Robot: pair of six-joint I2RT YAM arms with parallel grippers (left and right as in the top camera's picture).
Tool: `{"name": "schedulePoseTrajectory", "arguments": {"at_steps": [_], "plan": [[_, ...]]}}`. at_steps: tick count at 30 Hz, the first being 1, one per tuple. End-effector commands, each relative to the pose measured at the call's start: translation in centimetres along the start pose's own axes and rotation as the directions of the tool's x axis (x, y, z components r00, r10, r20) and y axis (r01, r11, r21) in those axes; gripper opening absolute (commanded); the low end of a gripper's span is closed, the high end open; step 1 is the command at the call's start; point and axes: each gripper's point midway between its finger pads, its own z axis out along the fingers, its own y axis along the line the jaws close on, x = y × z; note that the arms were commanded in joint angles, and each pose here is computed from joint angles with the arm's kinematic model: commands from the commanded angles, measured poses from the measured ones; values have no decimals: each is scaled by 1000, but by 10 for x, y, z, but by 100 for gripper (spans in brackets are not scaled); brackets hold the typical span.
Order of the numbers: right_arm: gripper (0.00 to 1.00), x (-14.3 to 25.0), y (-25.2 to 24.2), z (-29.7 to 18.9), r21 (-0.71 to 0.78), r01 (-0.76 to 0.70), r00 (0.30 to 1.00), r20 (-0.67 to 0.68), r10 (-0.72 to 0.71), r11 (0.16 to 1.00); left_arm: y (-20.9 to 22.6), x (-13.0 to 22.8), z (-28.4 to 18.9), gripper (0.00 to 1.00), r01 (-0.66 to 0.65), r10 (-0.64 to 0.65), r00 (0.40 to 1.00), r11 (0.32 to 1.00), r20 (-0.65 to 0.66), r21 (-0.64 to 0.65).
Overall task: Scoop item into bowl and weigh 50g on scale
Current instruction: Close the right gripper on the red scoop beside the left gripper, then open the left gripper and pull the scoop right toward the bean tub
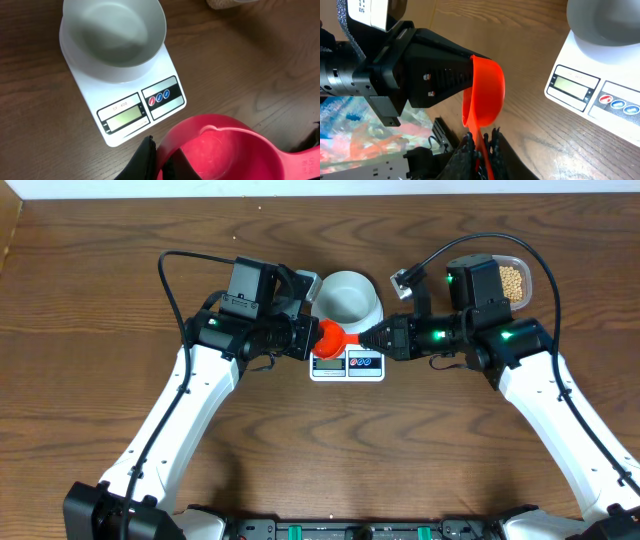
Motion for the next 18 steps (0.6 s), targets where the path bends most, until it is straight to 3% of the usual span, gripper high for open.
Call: {"name": "schedulePoseTrajectory", "arguments": {"at_steps": [1, 2, 6, 8, 15, 18], "plan": [[6, -2, 7, 0, -21, 13, 1000, -4, -13, 1000, 4, 5, 4, 7, -2, 1, 1000, 1000, -13, -12], [1, -2, 8, 0, -22, 15, 1000, -2, -15, 1000, 4, 5, 4, 7, -2, 2, 1000, 1000, -13, -12], [1, -3, 7, 0, -19, 18, 1000, 2, -18, 1000, 4, 5, 4, 9, -2, 2, 1000, 1000, -13, -12], [1, -4, 6, 0, -10, 18, 1000, 5, -18, 1000, 4, 5, 4, 24, -2, 2, 1000, 1000, -13, -13], [1, -8, -10, -1, 76, 5, 999, 33, -7, 997, 4, 5, 4, 51, -2, 2, 1000, 1000, -12, -13], [1, -11, -27, -5, 160, -22, 998, 58, 13, 987, 4, 5, 4, 75, -2, 2, 1000, 1000, -12, -13]]}}
